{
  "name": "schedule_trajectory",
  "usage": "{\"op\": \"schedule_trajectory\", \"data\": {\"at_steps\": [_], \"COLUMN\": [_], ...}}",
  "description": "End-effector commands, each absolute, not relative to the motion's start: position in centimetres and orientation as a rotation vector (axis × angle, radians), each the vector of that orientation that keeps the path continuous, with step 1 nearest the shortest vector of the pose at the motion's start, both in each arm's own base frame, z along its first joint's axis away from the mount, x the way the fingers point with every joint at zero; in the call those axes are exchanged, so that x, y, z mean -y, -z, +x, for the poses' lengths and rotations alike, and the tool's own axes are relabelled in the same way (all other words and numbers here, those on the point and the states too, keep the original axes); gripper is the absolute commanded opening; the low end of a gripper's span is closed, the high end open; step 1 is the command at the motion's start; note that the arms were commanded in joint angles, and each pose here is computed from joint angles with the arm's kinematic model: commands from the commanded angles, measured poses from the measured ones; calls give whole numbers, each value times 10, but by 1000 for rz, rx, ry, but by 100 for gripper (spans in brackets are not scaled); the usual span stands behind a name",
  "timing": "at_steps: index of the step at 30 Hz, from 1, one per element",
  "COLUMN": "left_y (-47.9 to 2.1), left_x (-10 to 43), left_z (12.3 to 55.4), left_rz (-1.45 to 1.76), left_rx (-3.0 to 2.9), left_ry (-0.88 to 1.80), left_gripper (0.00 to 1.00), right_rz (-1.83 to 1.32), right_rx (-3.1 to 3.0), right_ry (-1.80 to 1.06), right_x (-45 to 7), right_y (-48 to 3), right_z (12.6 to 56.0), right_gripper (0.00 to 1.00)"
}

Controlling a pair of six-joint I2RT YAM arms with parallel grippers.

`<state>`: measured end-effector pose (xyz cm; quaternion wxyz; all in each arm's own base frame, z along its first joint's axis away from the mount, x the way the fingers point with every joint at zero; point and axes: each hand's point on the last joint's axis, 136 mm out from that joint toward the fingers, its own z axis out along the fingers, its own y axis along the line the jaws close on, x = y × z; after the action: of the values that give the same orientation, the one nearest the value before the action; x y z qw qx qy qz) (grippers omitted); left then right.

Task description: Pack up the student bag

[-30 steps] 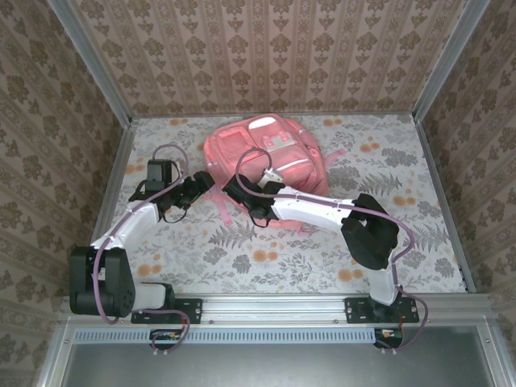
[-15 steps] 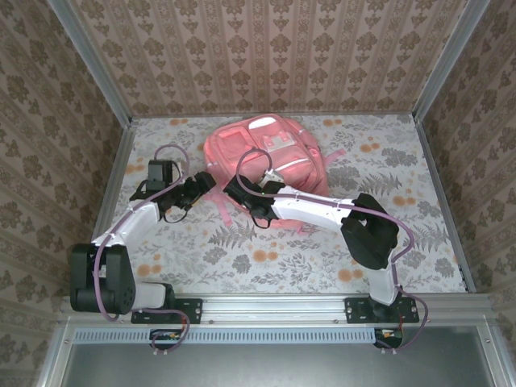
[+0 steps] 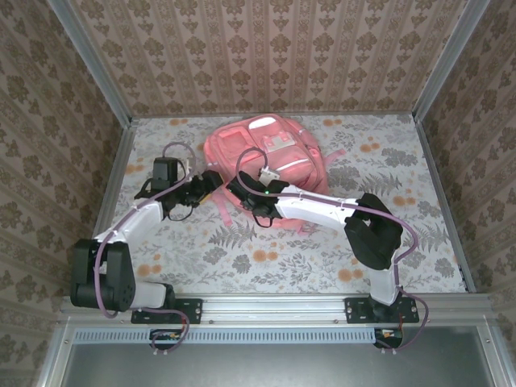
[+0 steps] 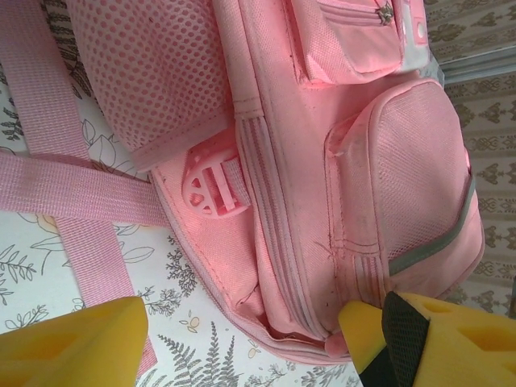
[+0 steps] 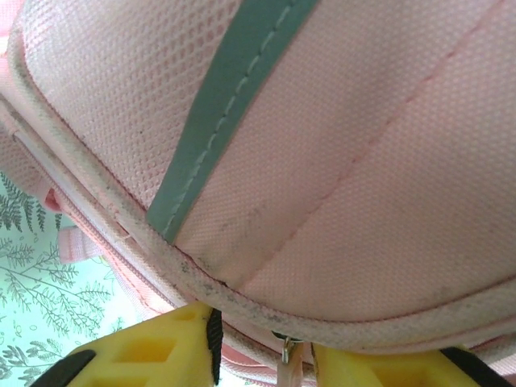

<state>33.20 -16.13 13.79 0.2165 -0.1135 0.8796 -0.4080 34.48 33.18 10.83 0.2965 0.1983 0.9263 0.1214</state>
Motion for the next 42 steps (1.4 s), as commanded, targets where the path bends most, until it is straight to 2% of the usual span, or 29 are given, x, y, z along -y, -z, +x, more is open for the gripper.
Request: {"op": "schedule_trajectory", "data": {"at_steps": [1, 6, 10, 14, 20, 32, 34, 40, 41, 42], "left_y": [-154, -158, -159, -156, -153, -129, -128, -120, -117, -115], "left_x": [171, 188, 204, 220, 231, 247, 247, 240, 237, 233], "left_z": [340, 340, 345, 352, 364, 377, 379, 386, 388, 391], "left_rz": [-282, -254, -227, -221, -228, -242, -246, -261, -265, -274], "left_rx": [-2393, -2384, -2389, -2402, -2416, -2506, -2511, -2531, -2534, -2537], "left_ry": [1185, 1291, 1351, 1392, 1393, 1371, 1364, 1275, 1250, 1212], "left_gripper": [78, 74, 68, 59, 51, 44, 39, 4, 0, 0], "right_rz": [487, 434, 291, 122, 71, 28, 8, -29, -33, -44], "right_rx": [-2467, -2450, -2449, -2442, -2447, -2453, -2459, -2487, -2489, -2490], "right_ry": [-316, -310, -361, -453, -547, -544, -531, -394, -360, -333], "right_x": [-330, -325, -331, -341, -342, -339, -338, -315, -307, -302], "right_y": [-108, -117, -128, -136, -137, -139, -139, -138, -138, -137], "right_z": [348, 347, 346, 343, 344, 344, 343, 336, 334, 332], "right_gripper": [28, 10, 3, 0, 0, 0, 0, 0, 0, 0]}}
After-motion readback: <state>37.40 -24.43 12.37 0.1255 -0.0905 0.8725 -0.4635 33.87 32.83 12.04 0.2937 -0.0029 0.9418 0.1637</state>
